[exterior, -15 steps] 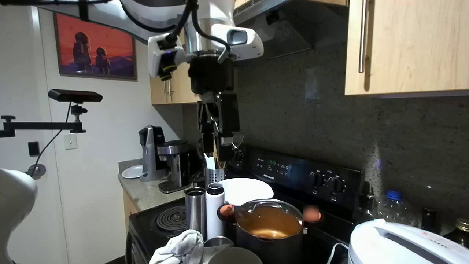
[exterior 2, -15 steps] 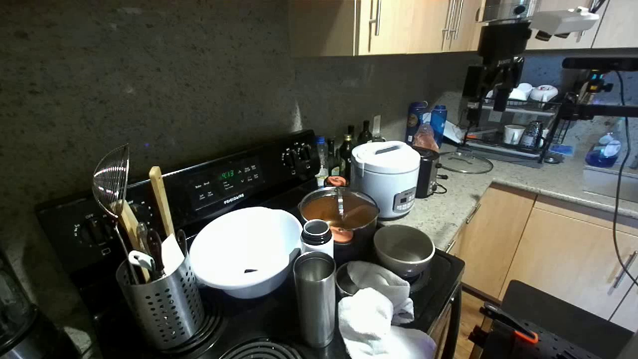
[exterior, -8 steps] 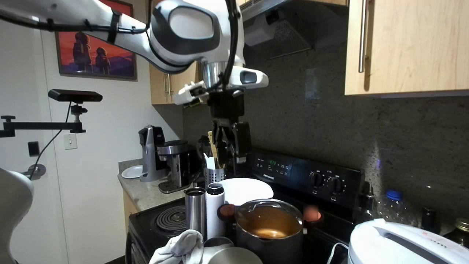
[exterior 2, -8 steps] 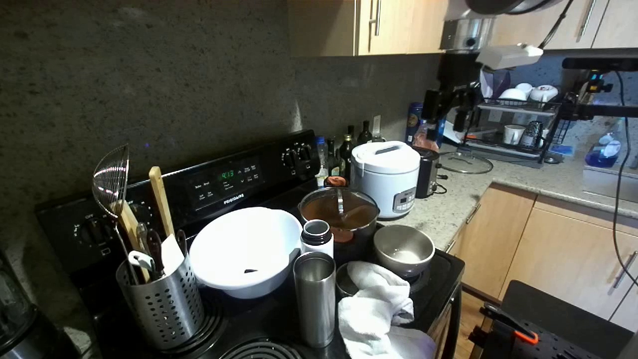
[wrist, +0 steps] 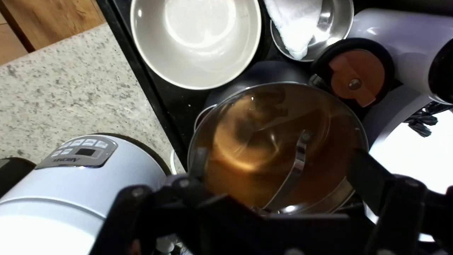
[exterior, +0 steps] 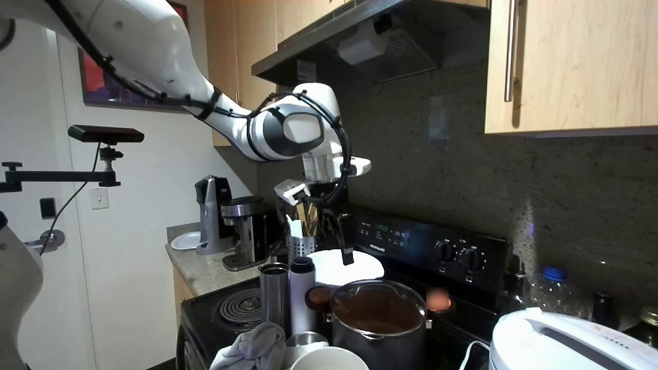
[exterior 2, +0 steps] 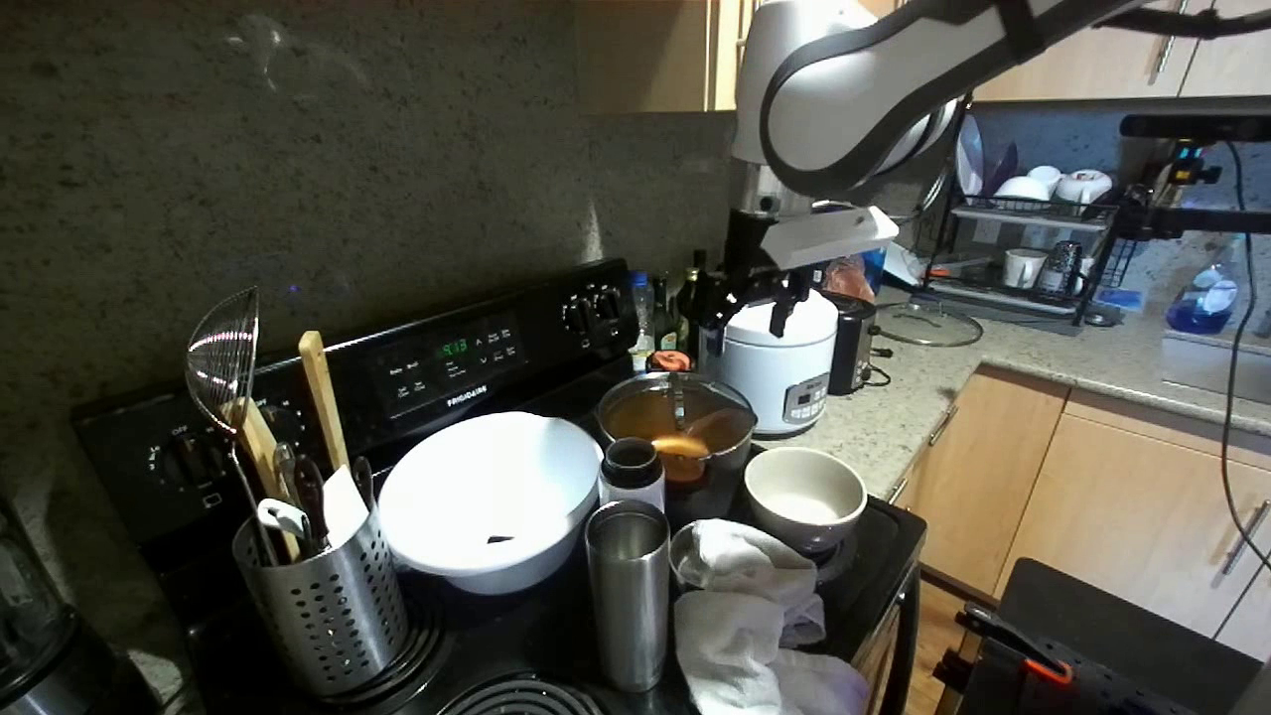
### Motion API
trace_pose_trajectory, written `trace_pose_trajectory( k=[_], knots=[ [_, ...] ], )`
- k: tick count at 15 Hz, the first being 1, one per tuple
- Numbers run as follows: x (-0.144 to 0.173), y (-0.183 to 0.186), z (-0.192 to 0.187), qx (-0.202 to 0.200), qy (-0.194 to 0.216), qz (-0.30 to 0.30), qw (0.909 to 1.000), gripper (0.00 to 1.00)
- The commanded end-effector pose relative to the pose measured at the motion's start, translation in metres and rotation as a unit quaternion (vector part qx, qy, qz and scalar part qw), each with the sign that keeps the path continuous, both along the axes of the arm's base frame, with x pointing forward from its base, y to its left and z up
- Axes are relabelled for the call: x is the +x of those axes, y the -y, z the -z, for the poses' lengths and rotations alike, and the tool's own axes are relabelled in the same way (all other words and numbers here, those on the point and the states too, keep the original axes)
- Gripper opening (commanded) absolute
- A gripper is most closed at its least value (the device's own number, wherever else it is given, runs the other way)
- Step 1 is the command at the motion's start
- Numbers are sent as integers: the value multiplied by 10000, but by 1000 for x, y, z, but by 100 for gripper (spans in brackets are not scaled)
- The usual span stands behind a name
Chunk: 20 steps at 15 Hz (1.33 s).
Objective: Pick up the lid off the pot and put it on the stove.
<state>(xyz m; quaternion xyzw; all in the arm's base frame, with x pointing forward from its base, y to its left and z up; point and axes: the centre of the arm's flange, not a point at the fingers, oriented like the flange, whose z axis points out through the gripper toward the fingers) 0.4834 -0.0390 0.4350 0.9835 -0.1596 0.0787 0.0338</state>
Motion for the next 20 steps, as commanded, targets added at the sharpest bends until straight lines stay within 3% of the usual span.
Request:
trace_pose_trajectory(
  k=[1,5,10,18,19,20],
  knots=[
    [27,-12,29,-149,74,369,9992,100],
    [42,-9,54,-74,136,1186,9928,100],
    [73,-5,64,128,450,1791,9827,100],
    [108,3,84,173,835,1751,9809,99],
    [108,3,87,128,820,1750,9811,74],
    [108,4,91,128,778,1743,9815,74]
  ],
)
